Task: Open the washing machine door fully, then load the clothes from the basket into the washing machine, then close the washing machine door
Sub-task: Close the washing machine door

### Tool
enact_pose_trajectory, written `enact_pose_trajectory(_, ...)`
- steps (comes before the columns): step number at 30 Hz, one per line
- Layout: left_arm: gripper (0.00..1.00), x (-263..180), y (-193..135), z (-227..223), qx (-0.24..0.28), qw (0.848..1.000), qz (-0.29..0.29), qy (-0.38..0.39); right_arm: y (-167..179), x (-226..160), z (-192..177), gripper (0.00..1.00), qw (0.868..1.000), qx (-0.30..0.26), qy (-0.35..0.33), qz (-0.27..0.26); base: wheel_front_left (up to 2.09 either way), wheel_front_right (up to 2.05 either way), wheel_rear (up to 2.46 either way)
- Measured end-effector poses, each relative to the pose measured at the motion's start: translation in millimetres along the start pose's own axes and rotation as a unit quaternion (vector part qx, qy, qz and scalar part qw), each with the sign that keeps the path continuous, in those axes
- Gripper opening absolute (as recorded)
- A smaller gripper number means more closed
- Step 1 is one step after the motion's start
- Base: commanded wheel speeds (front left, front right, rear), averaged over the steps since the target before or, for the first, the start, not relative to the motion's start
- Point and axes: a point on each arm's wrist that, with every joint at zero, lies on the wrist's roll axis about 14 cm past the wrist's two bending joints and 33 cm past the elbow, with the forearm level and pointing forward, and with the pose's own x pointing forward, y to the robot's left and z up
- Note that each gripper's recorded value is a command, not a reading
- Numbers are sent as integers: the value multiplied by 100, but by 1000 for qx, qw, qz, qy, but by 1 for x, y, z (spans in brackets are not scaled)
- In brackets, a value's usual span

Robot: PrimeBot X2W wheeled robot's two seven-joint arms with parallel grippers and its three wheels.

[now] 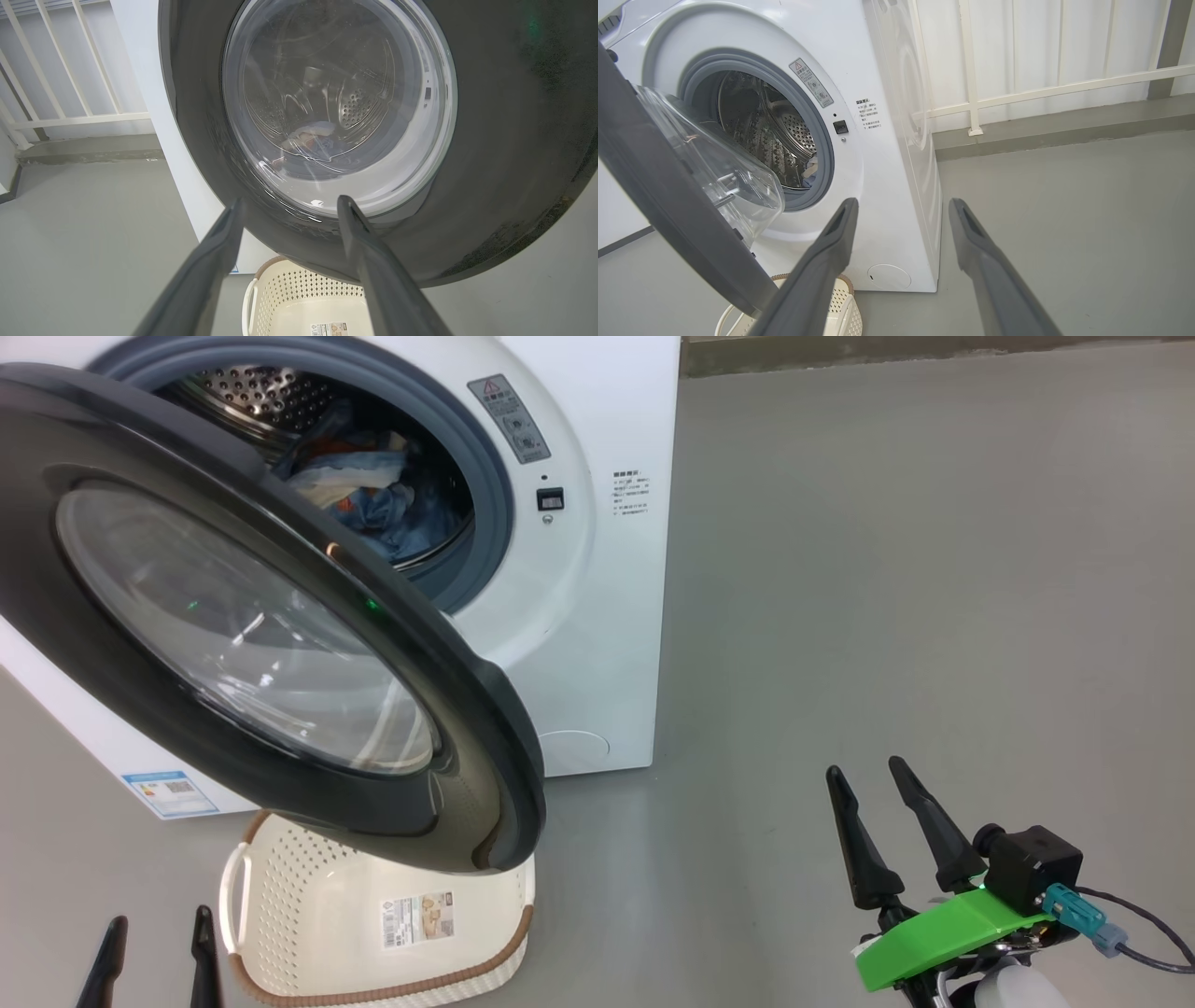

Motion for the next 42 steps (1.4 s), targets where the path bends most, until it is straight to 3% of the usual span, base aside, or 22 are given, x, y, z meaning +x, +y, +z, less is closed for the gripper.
enact_pose_trajectory(11, 100, -2, 2, -3, -6, 1000, 8, 4, 0, 1, -1, 100, 1000, 0, 2, 0, 0, 0, 0)
enact_pose_trajectory(12, 100, -2, 2, -3, -6, 1000, 9, 4, 0, 0, -3, 83, 1000, 0, 4, 0, 0, 0, 0)
enact_pose_trajectory(13, 100, -2, 2, -3, -7, 1000, 9, 3, 0, 0, -3, 47, 1000, 0, 5, 0, 0, 0, 0)
enact_pose_trajectory(14, 100, -2, 2, -3, -7, 1000, 9, 3, 0, 0, -4, 4, 1000, 0, 6, 0, 0, 0, 0)
enact_pose_trajectory(15, 100, -2, 2, -3, -7, 1000, 9, 3, 0, 0, -4, 0, 1000, 0, 6, 0, 0, 0, 0)
enact_pose_trajectory(23, 100, -3, 3, -3, -10, 1000, 11, 4, -1, 3, 5, 0, 1000, 5, -9, -3, 0, 0, 0)
enact_pose_trajectory(30, 100, -5, 7, -5, -13, 1000, 19, 6, 13, 12, 60, 0, 995, 5, -96, 22, 0, 0, 0)
enact_pose_trajectory(37, 100, -9, 10, -10, -29, 999, 30, 13, 61, 13, 116, 0, 978, 6, -185, 95, 0, 0, 0)
enact_pose_trajectory(42, 100, -15, 14, -17, -39, 998, 40, 24, 114, 9, 145, 0, 956, 2, -233, 178, 0, 0, 0)
